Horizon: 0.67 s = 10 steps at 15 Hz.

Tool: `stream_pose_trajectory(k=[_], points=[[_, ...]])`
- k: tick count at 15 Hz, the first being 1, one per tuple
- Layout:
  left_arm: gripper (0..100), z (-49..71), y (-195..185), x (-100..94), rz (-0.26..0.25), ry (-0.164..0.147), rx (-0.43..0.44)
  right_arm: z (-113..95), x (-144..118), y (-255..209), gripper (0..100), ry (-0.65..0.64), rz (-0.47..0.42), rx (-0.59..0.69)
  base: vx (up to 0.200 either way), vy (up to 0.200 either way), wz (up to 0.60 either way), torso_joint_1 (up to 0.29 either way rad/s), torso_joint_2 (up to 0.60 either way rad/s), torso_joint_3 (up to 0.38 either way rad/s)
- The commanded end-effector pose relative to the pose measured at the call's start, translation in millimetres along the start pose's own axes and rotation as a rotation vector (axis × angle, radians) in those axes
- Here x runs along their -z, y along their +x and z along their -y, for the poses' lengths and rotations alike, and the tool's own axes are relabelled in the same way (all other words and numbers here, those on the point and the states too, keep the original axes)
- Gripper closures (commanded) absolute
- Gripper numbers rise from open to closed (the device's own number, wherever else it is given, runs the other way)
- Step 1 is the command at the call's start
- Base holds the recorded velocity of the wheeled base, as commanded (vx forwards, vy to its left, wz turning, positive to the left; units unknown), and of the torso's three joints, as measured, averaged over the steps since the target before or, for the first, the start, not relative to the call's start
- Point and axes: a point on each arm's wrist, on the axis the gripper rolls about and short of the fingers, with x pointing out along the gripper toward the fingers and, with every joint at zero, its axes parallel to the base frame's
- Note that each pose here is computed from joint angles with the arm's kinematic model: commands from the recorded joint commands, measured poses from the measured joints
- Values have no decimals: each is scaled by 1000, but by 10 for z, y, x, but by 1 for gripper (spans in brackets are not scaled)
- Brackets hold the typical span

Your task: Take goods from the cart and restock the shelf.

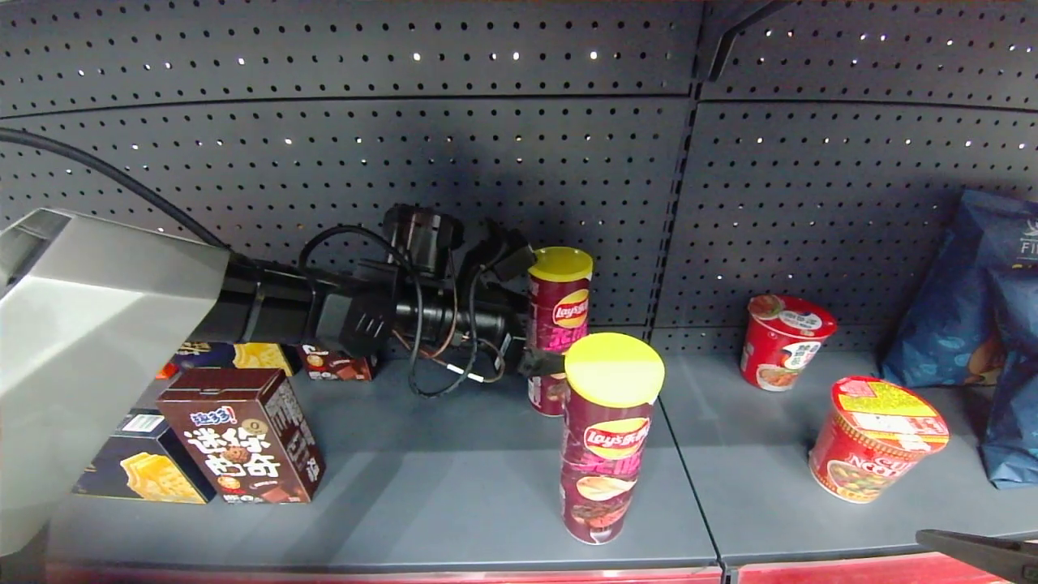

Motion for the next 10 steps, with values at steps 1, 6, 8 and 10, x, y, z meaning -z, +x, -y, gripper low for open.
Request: stream_pose_trajectory(k=[1,6,8,10], points=[[0,104,-194,-40,18,11,-22,4,11,30,0,6,-20,2,0,0,0,0,0,0],[0,225,-717,-51,63,29,-119,19,133,38,0,25,-60,17,0,0,0,0,0,0],[0,244,-951,-209,98,59,-171,23,97,83,0,28,-75,18,0,0,0,0,0,0],[0,320,-1097,-305,114,77,-199,27,-19,194,0,30,-98,15,0,0,0,0,0,0]])
